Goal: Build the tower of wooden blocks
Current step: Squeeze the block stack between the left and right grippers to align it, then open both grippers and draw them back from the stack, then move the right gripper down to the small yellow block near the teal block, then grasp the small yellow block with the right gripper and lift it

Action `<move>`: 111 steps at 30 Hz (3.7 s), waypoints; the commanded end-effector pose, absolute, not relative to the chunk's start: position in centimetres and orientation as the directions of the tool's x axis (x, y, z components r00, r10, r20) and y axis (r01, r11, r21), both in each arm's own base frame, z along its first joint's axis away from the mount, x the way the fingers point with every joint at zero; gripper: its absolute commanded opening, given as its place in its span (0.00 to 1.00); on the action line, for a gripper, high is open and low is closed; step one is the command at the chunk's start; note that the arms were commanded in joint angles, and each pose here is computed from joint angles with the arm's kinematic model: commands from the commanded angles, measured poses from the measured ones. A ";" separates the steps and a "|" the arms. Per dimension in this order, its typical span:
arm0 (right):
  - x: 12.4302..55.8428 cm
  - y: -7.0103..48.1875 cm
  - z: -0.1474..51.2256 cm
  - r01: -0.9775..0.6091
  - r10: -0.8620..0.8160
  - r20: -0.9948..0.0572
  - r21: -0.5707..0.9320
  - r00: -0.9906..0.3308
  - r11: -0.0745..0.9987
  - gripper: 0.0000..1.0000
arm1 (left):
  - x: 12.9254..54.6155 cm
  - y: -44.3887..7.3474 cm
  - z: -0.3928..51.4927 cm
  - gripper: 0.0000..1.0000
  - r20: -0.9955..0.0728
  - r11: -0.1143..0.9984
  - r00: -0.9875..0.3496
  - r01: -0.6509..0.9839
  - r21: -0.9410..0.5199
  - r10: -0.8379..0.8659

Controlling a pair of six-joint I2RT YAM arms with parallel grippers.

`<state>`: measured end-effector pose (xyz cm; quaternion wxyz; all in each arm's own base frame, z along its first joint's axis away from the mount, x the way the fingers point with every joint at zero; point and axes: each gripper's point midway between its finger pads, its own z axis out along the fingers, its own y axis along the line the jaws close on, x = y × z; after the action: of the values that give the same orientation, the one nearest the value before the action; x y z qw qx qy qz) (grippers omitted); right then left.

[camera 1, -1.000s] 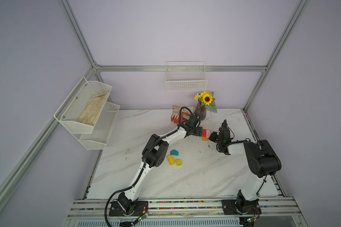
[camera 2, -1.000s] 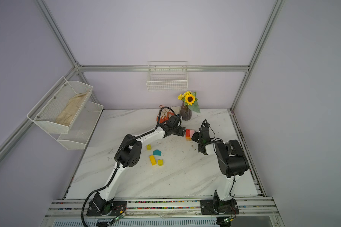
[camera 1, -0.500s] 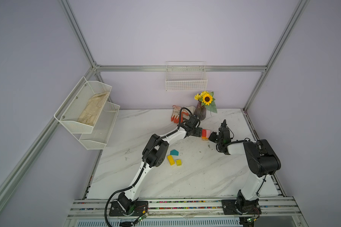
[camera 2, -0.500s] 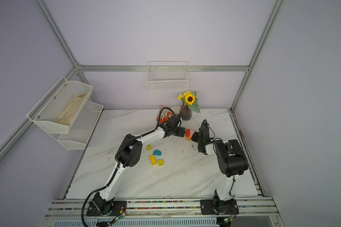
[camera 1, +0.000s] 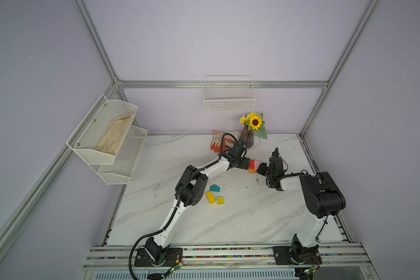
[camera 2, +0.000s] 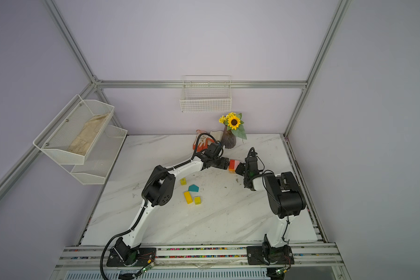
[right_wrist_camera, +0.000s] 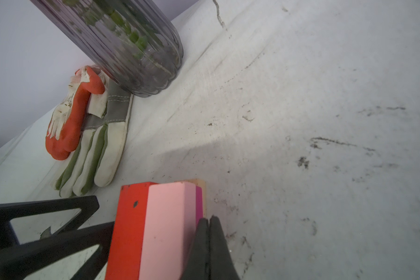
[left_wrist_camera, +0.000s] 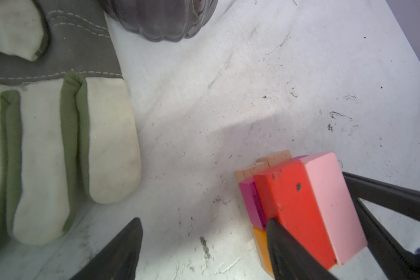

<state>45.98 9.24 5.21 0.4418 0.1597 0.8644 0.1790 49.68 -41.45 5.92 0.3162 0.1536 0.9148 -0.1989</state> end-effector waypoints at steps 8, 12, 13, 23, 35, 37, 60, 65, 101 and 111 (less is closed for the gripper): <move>46.5 9.8 5.6 0.094 0.418 -0.719 0.446 -0.555 0.890 0.00 | 51.6 -41.4 11.5 0.79 -0.726 0.872 -0.682 0.405 -0.277 0.086; 46.5 9.9 5.8 0.087 0.415 -0.724 0.445 -0.551 0.891 0.00 | 51.5 -41.3 11.9 0.79 -0.727 0.869 -0.682 0.406 -0.282 0.082; 46.5 10.0 5.8 0.081 0.412 -0.725 0.445 -0.552 0.892 0.00 | 51.5 -41.4 12.0 0.79 -0.728 0.867 -0.681 0.408 -0.285 0.082; 46.5 10.4 5.8 0.075 0.399 -0.730 0.434 -0.556 0.898 0.00 | 51.4 -41.7 11.7 0.79 -0.721 0.857 -0.688 0.418 -0.302 0.081; 45.8 9.1 7.2 0.120 0.430 -0.753 0.432 -0.499 0.894 0.00 | 50.8 -40.6 12.8 0.78 -0.730 0.869 -0.680 0.404 -0.286 0.076; 45.5 8.4 8.3 0.132 0.438 -0.767 0.429 -0.468 0.893 0.08 | 50.2 -39.4 13.9 0.78 -0.745 0.884 -0.664 0.384 -0.267 0.064; 34.0 20.8 21.1 -0.212 0.363 -0.845 0.467 -0.392 0.859 0.63 | 33.5 -1.9 15.5 0.90 -0.874 0.946 -0.418 -0.298 -0.127 -0.249; 28.9 25.4 19.2 -0.242 0.277 -0.845 0.418 -0.457 0.876 0.66 | 32.4 -0.1 14.6 0.92 -0.887 0.919 -0.338 -0.342 -0.197 -0.316; 24.8 33.9 4.7 -0.259 -0.075 -0.761 0.125 -0.645 0.958 0.44 | 31.6 -1.1 14.5 1.00 -0.899 0.931 -0.284 -0.247 -0.268 -0.334; 25.2 33.7 4.6 -0.229 -0.066 -0.766 0.108 -0.639 0.967 0.34 | 31.8 -1.8 14.5 1.00 -0.899 0.941 -0.297 -0.207 -0.267 -0.321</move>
<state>24.70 33.77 3.30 0.3993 -0.1018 0.9055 0.1007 31.55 -1.63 14.05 0.5565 -0.1716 0.8118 -0.0432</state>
